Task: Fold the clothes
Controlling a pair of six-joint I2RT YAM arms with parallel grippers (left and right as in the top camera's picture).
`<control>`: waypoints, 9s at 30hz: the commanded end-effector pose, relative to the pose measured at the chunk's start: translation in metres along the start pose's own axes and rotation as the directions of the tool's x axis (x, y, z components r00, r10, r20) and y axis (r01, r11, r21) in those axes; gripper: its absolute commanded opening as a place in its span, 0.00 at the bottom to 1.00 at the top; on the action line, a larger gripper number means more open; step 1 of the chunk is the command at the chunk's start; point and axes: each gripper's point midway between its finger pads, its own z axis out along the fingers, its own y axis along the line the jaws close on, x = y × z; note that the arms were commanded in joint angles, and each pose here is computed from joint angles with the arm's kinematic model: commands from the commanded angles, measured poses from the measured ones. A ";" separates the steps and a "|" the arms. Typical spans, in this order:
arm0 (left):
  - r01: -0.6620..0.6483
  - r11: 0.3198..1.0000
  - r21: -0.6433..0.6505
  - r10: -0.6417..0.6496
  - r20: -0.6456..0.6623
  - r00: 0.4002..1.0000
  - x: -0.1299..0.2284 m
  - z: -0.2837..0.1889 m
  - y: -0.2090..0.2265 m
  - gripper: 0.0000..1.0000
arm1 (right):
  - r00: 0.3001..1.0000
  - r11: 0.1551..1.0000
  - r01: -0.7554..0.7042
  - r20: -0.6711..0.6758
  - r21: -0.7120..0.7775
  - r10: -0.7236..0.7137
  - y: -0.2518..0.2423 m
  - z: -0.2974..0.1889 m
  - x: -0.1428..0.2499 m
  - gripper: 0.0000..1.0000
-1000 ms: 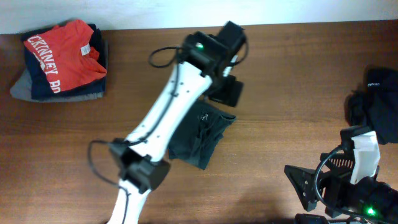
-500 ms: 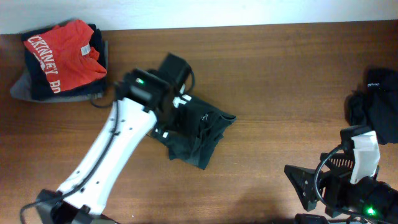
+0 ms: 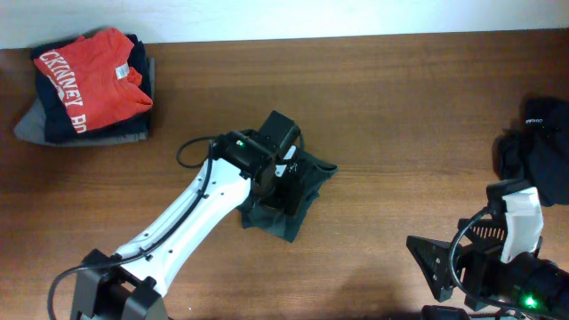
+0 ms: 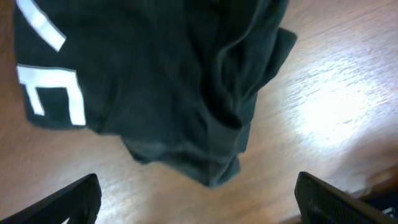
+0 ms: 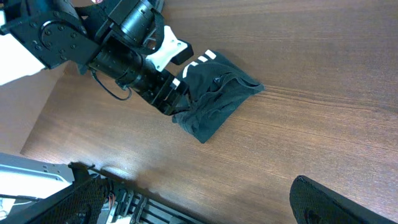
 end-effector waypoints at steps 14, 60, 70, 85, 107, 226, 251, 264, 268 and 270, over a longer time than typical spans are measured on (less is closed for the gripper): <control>-0.036 0.999 0.019 0.036 0.018 0.999 0.009 0.038 -0.004 0.79 | 1.000 1.000 0.007 0.000 0.005 -0.007 0.001 -0.002 0.000 0.99; -0.130 0.976 0.175 0.154 -0.133 0.979 0.075 0.043 -0.100 0.10 | 1.000 1.000 0.007 0.000 0.005 -0.007 0.001 -0.002 0.000 0.99; -0.151 0.969 0.194 0.176 -0.116 0.978 0.076 0.040 -0.114 0.12 | 1.000 1.000 0.007 0.000 0.005 -0.007 0.001 -0.002 0.000 0.99; -0.161 0.957 -0.243 0.196 0.126 0.972 0.001 -0.050 -0.058 0.23 | 1.000 1.000 0.007 0.000 0.005 -0.007 0.001 -0.002 0.000 0.99; 0.023 0.999 -0.042 -0.029 -0.132 0.991 0.041 0.063 -0.026 0.00 | 1.000 1.000 0.007 0.000 0.005 -0.007 0.001 -0.002 0.000 0.99; -0.150 0.984 -0.098 0.157 0.060 0.986 -0.013 0.090 -0.070 0.52 | 1.000 1.000 0.006 0.000 0.005 -0.006 0.000 -0.002 0.000 0.99; -0.241 0.966 -0.096 0.240 -0.021 0.971 0.003 0.044 -0.102 0.18 | 1.000 1.000 0.006 -0.001 0.005 -0.006 0.000 -0.002 0.000 0.99; -0.231 0.945 -0.231 0.253 0.067 0.965 -0.020 0.038 -0.087 0.30 | 1.000 1.000 0.006 0.000 0.005 -0.006 0.000 -0.002 0.000 0.99; -0.216 0.950 -0.225 0.250 0.136 0.959 -0.043 0.040 -0.086 0.33 | 1.000 1.000 0.006 -0.001 0.005 -0.006 0.000 -0.002 0.000 0.99; -0.201 0.954 -0.224 0.237 0.147 0.960 -0.049 0.046 -0.083 0.32 | 1.000 1.000 0.006 0.000 0.005 -0.006 0.000 -0.002 0.000 0.99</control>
